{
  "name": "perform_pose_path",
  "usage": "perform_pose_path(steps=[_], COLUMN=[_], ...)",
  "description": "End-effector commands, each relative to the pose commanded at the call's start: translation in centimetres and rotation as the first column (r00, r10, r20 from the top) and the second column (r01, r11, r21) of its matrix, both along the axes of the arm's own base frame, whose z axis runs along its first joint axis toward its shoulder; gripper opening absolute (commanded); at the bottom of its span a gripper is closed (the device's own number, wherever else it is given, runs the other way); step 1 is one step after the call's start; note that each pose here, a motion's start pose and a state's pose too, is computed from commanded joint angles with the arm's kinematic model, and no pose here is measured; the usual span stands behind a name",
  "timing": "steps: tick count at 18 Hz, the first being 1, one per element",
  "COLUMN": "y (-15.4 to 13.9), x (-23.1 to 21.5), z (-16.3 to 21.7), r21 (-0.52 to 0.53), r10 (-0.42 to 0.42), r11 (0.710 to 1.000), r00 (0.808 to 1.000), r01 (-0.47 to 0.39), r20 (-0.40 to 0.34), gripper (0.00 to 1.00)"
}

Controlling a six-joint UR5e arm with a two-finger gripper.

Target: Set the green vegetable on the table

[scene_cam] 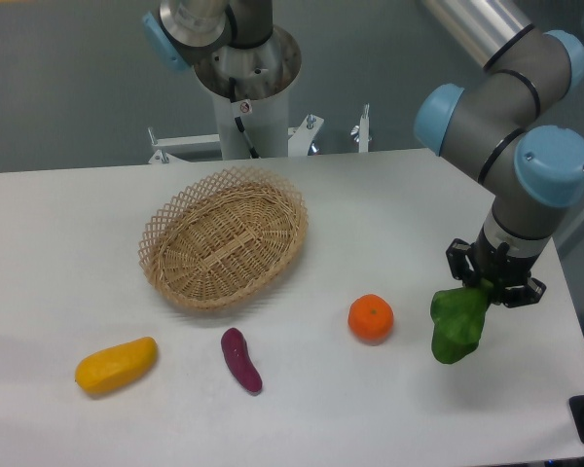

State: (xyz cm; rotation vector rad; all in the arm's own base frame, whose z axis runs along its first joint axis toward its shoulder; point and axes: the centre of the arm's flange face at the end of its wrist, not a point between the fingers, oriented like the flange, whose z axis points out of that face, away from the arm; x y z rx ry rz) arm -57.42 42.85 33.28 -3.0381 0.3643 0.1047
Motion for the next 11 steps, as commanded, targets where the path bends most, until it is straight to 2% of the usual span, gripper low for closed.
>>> perform_pose_path(steps=[7, 11], y=[0.4, 1.9], x=[0.3, 1.6], z=[0.3, 0.8], r21=[-0.007, -0.008], r10=[-0.002, -0.022], r11=[1.0, 1.0], r00=[1.0, 1.0], r01=[0.002, 0.021], r20=[-0.01, -0.015], gripper=[0.24, 0.24])
